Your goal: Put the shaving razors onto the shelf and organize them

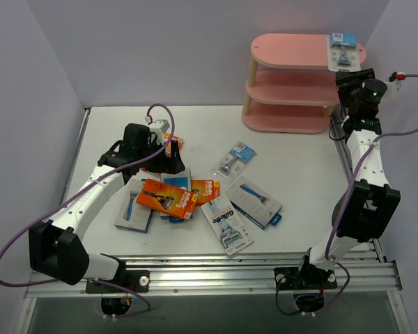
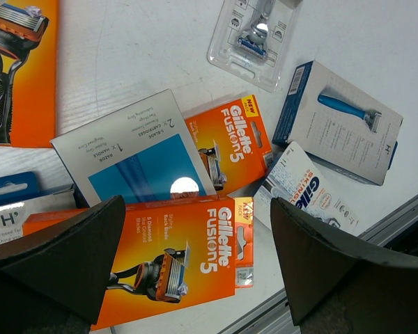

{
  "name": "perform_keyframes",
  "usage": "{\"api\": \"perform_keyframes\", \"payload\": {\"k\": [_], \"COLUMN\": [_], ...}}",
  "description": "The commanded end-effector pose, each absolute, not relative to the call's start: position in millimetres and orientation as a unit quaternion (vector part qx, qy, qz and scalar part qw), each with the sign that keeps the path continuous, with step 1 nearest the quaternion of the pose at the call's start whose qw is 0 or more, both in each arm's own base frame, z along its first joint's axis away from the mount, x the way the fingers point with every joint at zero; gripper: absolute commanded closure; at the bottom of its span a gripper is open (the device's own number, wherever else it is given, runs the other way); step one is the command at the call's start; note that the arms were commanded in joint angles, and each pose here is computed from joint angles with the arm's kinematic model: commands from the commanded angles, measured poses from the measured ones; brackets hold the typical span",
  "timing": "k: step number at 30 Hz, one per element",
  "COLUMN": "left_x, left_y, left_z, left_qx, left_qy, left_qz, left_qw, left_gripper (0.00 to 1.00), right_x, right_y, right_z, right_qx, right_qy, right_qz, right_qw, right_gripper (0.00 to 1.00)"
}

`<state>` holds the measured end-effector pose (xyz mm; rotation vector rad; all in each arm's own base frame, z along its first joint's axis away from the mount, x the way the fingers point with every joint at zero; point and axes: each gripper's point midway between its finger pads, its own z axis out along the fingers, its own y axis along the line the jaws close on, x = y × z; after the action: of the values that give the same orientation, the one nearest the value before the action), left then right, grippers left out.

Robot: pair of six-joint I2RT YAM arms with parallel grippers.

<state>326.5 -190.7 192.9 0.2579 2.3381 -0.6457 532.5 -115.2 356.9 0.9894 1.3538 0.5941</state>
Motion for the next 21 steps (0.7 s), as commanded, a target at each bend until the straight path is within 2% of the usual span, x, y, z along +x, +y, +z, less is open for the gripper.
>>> {"api": "perform_keyframes", "payload": {"k": [1, 21], "left_x": [338, 340], "left_y": [-195, -196], "left_z": [213, 210], "left_qx": [0.106, 0.104], "left_qy": [0.883, 0.884], "left_qz": [-0.263, -0.270], "left_qw": [0.374, 0.368], "left_gripper": [0.06, 0.06], "right_x": [539, 565], "right_y": [-122, -131], "right_z": [400, 400], "right_qx": [0.411, 0.416], "right_qy": [0.549, 0.524], "right_qz": [0.275, 0.292], "right_qw": [0.674, 0.684], "right_gripper": [0.50, 0.51]}}
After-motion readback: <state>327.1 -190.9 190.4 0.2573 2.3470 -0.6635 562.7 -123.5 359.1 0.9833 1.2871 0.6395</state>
